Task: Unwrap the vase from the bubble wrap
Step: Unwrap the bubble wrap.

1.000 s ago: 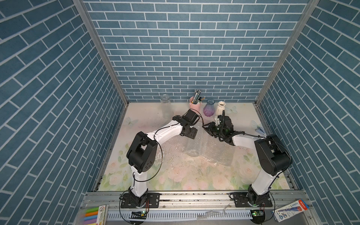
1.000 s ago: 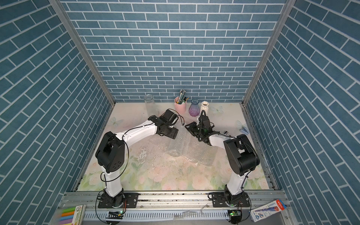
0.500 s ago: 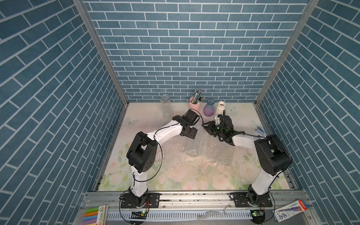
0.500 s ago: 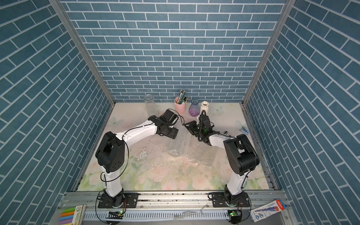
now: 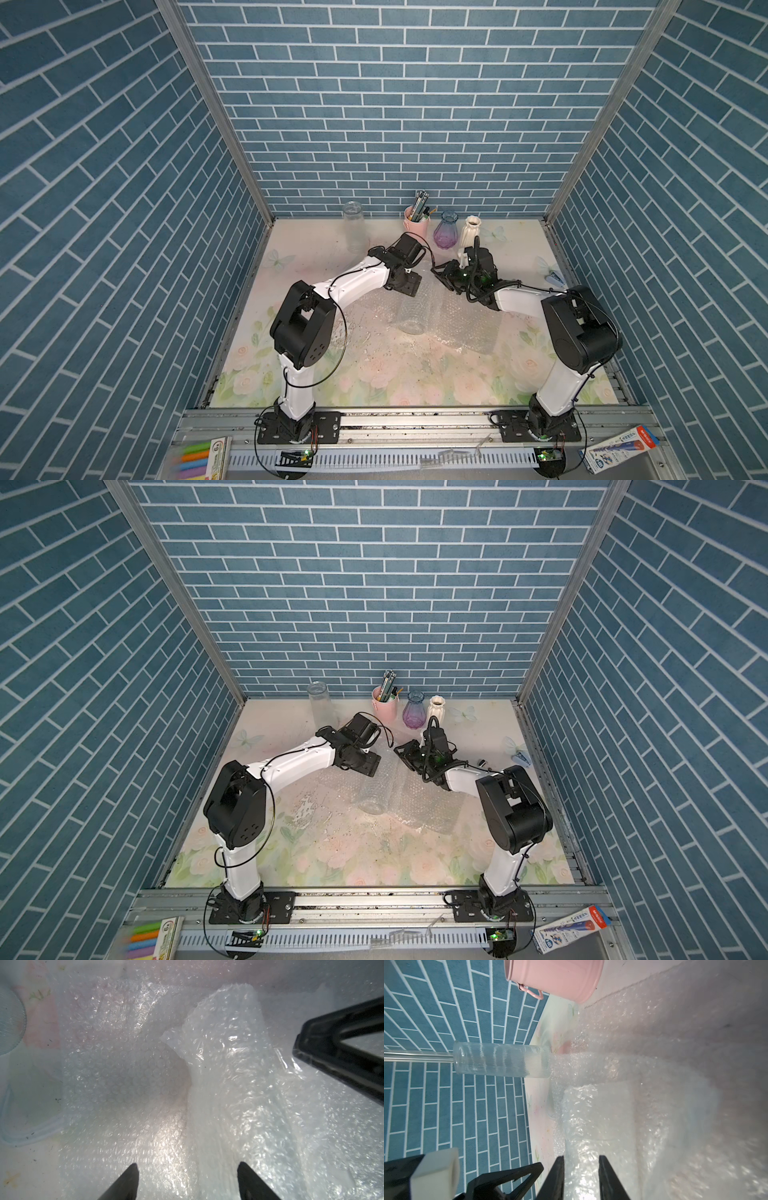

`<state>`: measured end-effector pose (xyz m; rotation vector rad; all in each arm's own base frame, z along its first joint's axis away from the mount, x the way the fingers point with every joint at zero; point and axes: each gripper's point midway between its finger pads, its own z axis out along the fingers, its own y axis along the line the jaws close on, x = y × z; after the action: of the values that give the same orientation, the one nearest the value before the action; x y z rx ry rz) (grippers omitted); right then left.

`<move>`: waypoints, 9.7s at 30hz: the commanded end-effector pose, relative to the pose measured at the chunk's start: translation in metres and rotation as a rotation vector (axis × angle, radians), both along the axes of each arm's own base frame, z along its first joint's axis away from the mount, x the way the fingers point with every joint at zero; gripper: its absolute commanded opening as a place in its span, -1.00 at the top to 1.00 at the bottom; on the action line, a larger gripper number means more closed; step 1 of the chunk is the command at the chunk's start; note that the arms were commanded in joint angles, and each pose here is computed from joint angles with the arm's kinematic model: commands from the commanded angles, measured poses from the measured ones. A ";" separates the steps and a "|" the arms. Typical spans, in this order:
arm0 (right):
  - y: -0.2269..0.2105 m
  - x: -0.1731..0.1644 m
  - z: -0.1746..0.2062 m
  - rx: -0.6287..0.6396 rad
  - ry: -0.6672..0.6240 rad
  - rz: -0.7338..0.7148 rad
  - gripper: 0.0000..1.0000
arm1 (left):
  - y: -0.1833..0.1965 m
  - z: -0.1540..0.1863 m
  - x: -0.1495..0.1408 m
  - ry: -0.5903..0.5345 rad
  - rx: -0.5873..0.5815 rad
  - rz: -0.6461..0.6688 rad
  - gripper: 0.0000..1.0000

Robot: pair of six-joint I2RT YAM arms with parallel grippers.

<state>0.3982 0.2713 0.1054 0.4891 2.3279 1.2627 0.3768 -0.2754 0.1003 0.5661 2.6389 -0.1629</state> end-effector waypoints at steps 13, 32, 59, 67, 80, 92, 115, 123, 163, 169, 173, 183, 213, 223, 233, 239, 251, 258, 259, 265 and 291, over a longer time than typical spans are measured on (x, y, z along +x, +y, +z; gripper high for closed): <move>0.005 -0.001 0.004 -0.031 -0.035 0.022 0.36 | 0.000 0.016 0.001 -0.015 -0.019 -0.008 -0.52; 0.028 -0.008 0.021 0.103 -0.016 0.053 1.00 | -0.002 0.017 0.000 -0.020 -0.038 -0.009 -0.52; -0.004 -0.008 -0.005 -0.096 -0.015 0.027 0.13 | -0.006 0.015 -0.001 -0.008 -0.059 -0.012 -0.52; 0.006 -0.003 -0.012 -0.059 0.000 0.049 0.12 | -0.006 0.010 -0.001 -0.001 -0.052 -0.012 -0.52; 0.011 0.000 0.001 -0.010 -0.025 0.051 0.87 | -0.006 0.013 -0.002 -0.006 -0.058 -0.012 -0.52; 0.010 0.002 0.023 -0.052 -0.077 0.065 1.00 | -0.002 0.031 -0.005 -0.044 -0.090 0.010 -0.52; 0.037 0.014 0.065 -0.084 -0.148 0.124 1.00 | 0.034 0.066 -0.022 -0.146 -0.184 0.155 -0.53; 0.061 0.020 0.072 -0.116 -0.157 0.167 1.00 | 0.036 0.063 -0.029 -0.141 -0.212 0.159 -0.53; 0.081 0.008 0.092 -0.359 -0.137 0.266 -0.02 | 0.070 0.047 -0.097 -0.072 -0.335 0.232 -0.56; 0.090 -0.014 0.065 -0.283 -0.085 0.253 0.08 | 0.063 0.039 -0.096 -0.040 -0.329 0.216 -0.56; 0.103 -0.023 0.045 -0.255 -0.041 0.260 0.15 | 0.060 0.036 -0.094 -0.032 -0.324 0.210 -0.56; 0.083 -0.037 0.019 -0.305 -0.012 0.232 0.18 | 0.058 0.031 -0.090 -0.022 -0.312 0.215 -0.56; -0.080 -0.099 -0.009 -0.747 -0.005 0.109 0.20 | 0.012 0.013 -0.075 0.023 -0.280 0.120 -0.56; -0.106 -0.102 0.021 -0.682 -0.059 0.014 0.21 | -0.029 0.014 -0.069 0.051 -0.281 0.035 -0.56; -0.150 -0.116 0.082 -0.625 -0.187 -0.129 0.20 | -0.076 0.014 -0.078 0.080 -0.271 -0.057 -0.56; -0.160 -0.125 0.094 -0.609 -0.213 -0.160 0.20 | -0.101 0.016 -0.084 0.083 -0.267 -0.092 -0.56; -0.182 -0.145 0.132 -0.608 -0.298 -0.235 0.20 | -0.149 -0.009 -0.092 0.130 -0.267 -0.143 -0.55; -0.197 -0.155 0.155 -0.625 -0.351 -0.288 0.20 | -0.182 -0.021 -0.097 0.157 -0.281 -0.188 -0.55; -0.199 -0.156 0.156 -0.628 -0.355 -0.294 0.21 | -0.189 -0.023 -0.099 0.162 -0.288 -0.199 -0.55; -0.207 -0.162 0.170 -0.632 -0.397 -0.321 0.20 | -0.234 -0.020 -0.112 0.179 -0.321 -0.288 -0.55; -0.170 -0.145 0.180 -0.565 -0.464 -0.178 0.18 | -0.091 0.163 -0.034 -0.140 -0.495 -0.130 -0.60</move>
<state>0.2456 0.0866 0.2945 0.2384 2.0222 0.4818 0.3445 -0.3792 0.2441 0.5621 2.3641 -0.7529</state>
